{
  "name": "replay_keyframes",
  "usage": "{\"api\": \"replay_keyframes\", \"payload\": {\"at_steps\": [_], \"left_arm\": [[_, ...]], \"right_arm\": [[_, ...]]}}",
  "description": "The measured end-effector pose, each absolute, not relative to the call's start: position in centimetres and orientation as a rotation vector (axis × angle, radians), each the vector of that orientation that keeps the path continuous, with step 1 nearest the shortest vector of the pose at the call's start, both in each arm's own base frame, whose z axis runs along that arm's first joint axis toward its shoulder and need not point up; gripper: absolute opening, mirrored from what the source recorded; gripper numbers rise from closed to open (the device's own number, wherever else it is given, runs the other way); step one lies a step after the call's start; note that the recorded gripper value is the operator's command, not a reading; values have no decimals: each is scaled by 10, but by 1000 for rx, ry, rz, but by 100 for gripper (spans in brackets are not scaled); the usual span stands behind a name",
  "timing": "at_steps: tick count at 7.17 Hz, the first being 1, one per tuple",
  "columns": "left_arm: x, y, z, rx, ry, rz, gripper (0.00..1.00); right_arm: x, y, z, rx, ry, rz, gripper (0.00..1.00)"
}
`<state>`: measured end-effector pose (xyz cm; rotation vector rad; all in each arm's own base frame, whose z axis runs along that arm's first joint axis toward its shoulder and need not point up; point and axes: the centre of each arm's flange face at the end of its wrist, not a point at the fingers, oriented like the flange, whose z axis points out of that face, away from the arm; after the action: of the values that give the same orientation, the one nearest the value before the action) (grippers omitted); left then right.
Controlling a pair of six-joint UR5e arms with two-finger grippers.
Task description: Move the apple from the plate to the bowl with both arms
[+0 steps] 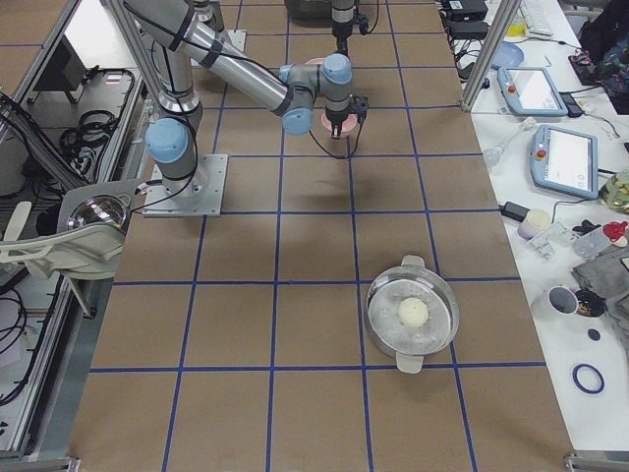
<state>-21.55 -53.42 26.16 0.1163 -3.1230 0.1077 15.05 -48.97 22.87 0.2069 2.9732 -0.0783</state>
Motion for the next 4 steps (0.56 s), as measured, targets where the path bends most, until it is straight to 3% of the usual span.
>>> {"api": "replay_keyframes", "payload": {"at_steps": [1,2,3,4], "left_arm": [[-217,-535,273,119,-3119,118,23],[-219,-535,279,128,-3113,117,23],[-222,-534,286,135,-3097,124,23],[-225,-533,290,139,-3077,126,23]], "right_arm": [[166,-481,224,200,2993,-54,0],[171,-474,215,192,3003,-25,37],[173,-468,207,181,3005,-2,99],[174,-468,205,173,3005,0,100]]}}
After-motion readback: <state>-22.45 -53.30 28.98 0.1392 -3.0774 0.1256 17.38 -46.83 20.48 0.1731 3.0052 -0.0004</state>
